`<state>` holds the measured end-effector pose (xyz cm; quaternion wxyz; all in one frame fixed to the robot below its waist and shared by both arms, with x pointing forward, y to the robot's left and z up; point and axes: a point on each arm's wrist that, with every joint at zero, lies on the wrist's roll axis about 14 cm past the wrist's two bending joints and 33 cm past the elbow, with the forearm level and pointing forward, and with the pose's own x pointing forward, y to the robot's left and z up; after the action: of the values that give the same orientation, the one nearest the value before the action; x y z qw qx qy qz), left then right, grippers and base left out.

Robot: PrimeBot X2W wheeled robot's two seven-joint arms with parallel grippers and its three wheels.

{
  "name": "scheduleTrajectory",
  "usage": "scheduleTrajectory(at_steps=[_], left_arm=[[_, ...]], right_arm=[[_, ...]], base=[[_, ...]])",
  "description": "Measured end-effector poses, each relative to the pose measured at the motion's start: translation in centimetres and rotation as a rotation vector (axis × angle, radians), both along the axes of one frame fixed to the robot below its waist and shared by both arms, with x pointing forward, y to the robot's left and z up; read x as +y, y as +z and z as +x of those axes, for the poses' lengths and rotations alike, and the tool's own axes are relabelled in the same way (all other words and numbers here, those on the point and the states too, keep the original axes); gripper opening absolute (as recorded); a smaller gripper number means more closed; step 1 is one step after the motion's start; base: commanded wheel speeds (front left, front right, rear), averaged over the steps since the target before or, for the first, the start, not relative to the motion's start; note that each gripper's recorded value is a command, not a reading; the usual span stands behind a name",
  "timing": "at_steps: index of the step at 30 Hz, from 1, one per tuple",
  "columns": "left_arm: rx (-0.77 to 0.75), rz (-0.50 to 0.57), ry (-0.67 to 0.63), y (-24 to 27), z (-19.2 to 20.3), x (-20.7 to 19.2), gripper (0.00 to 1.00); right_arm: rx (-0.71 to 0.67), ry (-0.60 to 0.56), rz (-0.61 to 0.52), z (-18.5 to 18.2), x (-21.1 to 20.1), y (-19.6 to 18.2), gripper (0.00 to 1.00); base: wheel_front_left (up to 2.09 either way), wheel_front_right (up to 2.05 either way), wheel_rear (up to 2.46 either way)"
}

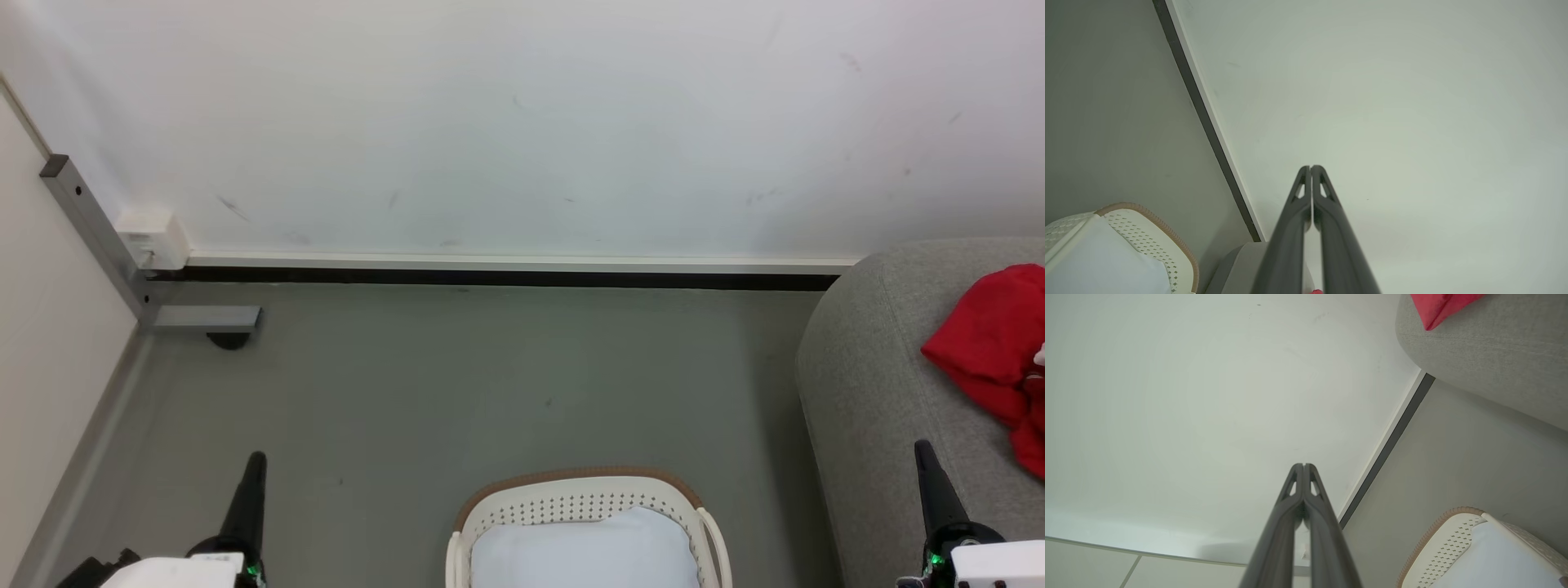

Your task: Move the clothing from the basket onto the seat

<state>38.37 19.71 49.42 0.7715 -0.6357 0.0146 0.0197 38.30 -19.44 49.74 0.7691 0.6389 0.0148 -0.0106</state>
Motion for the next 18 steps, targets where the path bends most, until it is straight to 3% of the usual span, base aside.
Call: scheduleTrajectory(at_steps=[18], left_arm=[[-0.022,-0.126,-0.005,0.6,0.28,0.09,0.0]], right_arm=[[-0.016,-0.006,0.122,0.3,-0.39,0.41,0.0]], base=[[0.0,0.0,0.0]])
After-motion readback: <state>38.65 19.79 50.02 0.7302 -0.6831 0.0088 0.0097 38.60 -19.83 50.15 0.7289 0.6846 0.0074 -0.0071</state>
